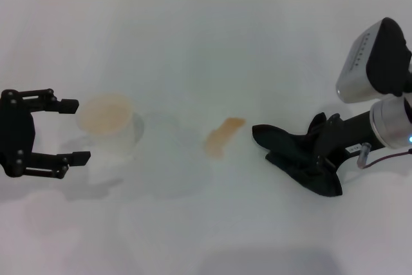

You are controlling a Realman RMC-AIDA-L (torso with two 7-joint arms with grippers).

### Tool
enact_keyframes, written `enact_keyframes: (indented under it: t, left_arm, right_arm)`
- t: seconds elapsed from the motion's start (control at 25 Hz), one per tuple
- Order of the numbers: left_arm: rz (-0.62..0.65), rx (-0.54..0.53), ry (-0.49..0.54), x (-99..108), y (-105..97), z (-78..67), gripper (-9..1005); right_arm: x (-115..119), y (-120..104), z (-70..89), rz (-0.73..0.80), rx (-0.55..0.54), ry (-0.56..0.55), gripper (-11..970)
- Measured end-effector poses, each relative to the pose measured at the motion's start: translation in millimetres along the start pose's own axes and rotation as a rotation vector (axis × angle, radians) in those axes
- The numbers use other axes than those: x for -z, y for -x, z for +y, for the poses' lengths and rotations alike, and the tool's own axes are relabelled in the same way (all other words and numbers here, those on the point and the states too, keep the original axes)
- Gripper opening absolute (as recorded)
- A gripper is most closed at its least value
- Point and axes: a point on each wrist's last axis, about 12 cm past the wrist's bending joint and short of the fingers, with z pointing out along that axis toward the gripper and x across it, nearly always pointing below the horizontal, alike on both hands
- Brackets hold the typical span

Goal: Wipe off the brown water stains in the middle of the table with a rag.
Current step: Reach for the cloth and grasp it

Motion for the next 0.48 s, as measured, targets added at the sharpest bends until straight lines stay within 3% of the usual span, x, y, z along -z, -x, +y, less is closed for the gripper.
enact_keyframes:
  t: [0.24, 0.48]
  left_arm:
    - [0.0, 0.0, 0.001, -0.1, 0.0, 0.1, 861]
    - [-0.002, 0.001, 0.001, -1.0, 0.0, -0.2, 861]
  right_arm:
    - [-3.6, 0.5, 2.5, 0.024, 0.028, -0.01, 485]
    - [-3.0, 2.3, 4.6, 0.029, 0.045, -0.01, 334]
